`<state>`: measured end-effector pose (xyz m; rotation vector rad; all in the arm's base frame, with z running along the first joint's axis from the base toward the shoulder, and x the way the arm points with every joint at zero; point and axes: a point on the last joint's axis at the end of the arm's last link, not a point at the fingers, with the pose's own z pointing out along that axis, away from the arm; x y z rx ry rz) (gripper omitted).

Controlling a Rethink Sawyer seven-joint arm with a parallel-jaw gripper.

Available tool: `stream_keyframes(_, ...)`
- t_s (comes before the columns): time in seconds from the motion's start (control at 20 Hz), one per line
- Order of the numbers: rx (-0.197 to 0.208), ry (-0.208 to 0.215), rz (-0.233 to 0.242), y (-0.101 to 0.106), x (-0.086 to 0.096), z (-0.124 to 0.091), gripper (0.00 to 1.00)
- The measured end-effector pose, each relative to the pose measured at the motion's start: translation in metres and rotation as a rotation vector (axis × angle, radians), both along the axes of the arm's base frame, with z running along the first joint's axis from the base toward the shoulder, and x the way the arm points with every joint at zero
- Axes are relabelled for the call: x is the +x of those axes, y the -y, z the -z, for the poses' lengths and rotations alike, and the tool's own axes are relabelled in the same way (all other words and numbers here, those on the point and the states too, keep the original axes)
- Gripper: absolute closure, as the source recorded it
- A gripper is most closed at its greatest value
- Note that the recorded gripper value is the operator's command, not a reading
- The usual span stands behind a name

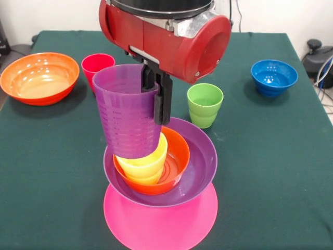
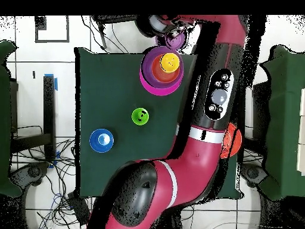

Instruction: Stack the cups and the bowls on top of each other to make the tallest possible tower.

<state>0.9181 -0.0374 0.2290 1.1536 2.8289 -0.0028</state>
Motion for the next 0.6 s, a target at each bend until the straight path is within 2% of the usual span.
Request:
stream_keyframes(0.25, 0.001, -0.002, 0.001, 0.0013, -0.0006, -0.0002, 1.0)
stream_keyframes(0.6, 0.027, -0.027, -0.017, -0.0056, -0.0061, 0.0055, 1.0)
